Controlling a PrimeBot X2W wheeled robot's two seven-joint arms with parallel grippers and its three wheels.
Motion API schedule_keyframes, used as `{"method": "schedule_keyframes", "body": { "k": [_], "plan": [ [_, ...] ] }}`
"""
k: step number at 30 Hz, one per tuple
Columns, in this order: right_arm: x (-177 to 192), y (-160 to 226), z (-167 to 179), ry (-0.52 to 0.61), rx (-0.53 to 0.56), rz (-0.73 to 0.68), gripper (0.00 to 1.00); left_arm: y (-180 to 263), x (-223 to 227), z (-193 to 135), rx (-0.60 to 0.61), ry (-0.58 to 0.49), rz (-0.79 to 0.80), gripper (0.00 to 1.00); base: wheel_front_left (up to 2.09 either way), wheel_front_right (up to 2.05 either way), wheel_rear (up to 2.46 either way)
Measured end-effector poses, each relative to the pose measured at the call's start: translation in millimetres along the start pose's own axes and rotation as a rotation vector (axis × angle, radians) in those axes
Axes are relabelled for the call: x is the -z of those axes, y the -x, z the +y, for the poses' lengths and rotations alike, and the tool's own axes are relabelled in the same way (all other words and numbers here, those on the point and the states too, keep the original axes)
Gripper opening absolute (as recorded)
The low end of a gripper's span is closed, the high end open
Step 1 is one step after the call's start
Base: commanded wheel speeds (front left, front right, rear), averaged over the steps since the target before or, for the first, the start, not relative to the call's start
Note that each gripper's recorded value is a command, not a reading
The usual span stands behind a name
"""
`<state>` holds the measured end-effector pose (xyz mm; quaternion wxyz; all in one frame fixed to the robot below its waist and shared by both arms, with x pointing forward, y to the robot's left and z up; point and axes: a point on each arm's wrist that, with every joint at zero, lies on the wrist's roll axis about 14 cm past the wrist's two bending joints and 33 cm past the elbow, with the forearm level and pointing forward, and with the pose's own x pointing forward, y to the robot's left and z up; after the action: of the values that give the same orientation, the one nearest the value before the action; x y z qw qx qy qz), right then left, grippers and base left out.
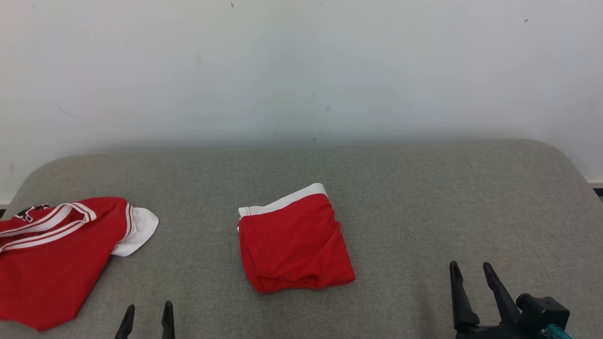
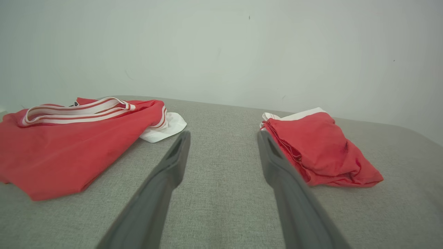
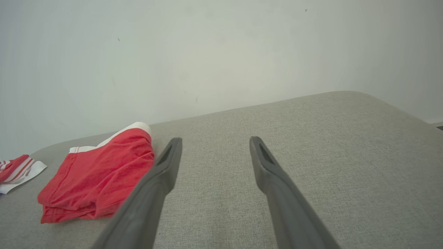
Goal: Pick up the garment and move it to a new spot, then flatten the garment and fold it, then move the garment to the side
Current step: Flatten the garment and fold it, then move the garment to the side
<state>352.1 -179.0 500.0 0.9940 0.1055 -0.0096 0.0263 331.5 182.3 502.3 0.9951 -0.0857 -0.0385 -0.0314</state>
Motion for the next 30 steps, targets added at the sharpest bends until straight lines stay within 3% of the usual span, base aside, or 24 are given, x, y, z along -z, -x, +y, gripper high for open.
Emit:
{"method": "schedule_keyframes", "body": {
  "k": [14,21,27,30],
  "plan": [
    [13.3,-13.6,25.4,-0.016,-0.075,0.088,1.00,5.4,7.4,0.2,-0.004,0.008,0.023,1.00,0.00,0.00,0.00],
    [41.8,-49.1,60.2,-0.086,-0.171,0.422,1.00,6.7,10.5,-2.7,0.001,0.022,0.033,1.00,0.00,0.00,0.00],
    [58.3,-82.5,51.9,-0.127,-0.122,0.683,1.00,11.0,14.6,-5.4,0.003,0.036,0.046,1.00,0.00,0.00,0.00],
    [57.5,-104.1,60.2,-0.142,-0.125,0.740,1.00,11.7,15.9,-3.5,-0.008,0.045,0.051,1.00,0.00,0.00,0.00]
  ]
}}
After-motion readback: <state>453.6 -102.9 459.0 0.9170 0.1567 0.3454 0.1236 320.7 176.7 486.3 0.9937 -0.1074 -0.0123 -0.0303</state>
